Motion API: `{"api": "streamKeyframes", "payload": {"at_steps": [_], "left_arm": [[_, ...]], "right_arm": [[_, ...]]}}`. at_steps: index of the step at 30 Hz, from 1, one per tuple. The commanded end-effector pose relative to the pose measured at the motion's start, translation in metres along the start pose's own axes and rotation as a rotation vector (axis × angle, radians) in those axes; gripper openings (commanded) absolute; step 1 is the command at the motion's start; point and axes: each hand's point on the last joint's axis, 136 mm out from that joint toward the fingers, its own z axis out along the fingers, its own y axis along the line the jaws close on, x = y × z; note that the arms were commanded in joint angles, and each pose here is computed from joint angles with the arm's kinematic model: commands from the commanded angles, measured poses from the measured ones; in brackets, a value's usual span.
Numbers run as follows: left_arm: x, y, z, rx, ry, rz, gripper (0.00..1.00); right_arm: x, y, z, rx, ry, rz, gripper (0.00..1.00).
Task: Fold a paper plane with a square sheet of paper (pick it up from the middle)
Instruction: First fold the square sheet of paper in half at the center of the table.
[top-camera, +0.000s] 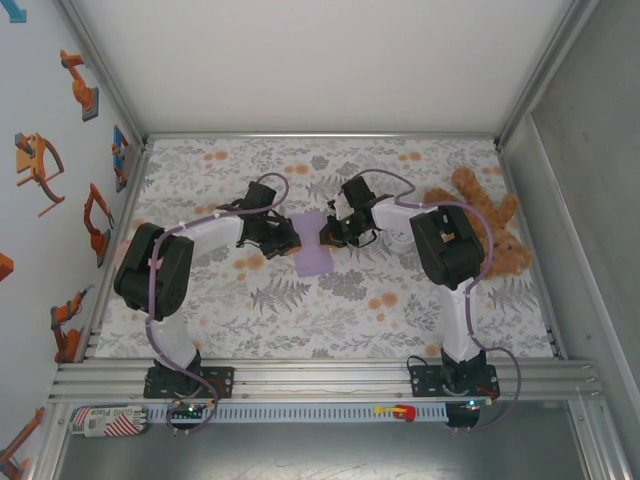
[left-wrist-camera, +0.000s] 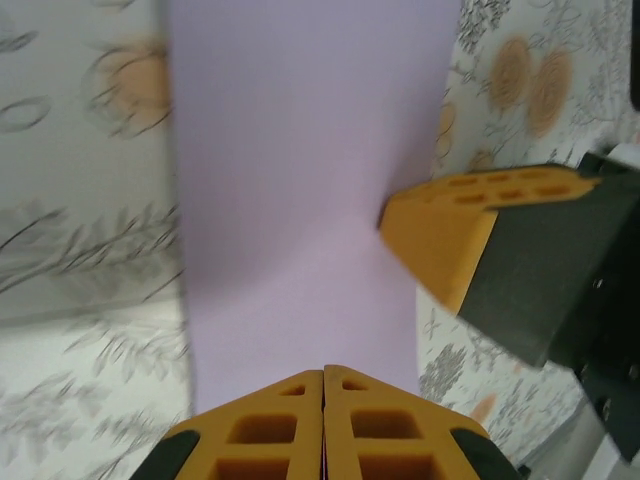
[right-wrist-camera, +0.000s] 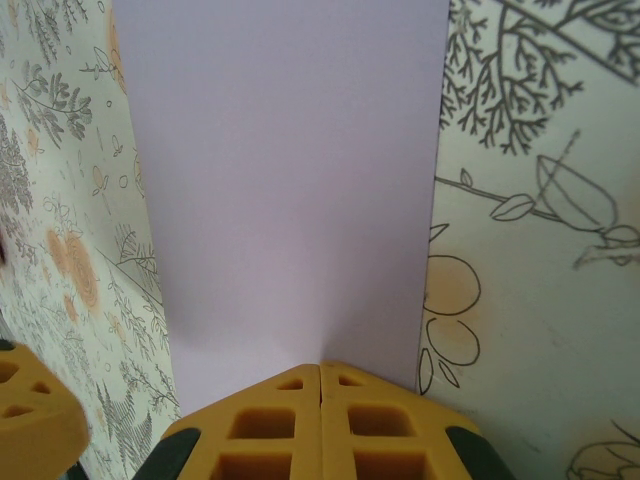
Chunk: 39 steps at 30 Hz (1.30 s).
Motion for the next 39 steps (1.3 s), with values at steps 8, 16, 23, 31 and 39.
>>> {"api": "streamKeyframes", "payload": {"at_steps": [8, 16, 23, 31, 39], "left_arm": [[0.016, 0.034, 0.029, -0.019, 0.077, -0.070, 0.09], [0.039, 0.081, -0.009, -0.157, 0.129, 0.001, 0.09], [0.019, 0.006, -0.012, 0.045, 0.024, 0.103, 0.09], [0.031, 0.005, 0.030, 0.033, 0.092, 0.071, 0.09], [0.063, 0.052, 0.024, -0.081, 0.131, 0.096, 0.09]], "right_arm": [[0.071, -0.132, 0.013, 0.422, 0.177, 0.211, 0.00], [0.070, -0.132, 0.012, 0.426, 0.171, 0.213, 0.00], [0.071, -0.134, 0.013, 0.431, 0.172, 0.218, 0.00], [0.071, -0.135, 0.012, 0.431, 0.173, 0.217, 0.00], [0.071, -0.135, 0.012, 0.430, 0.173, 0.219, 0.00]]}}
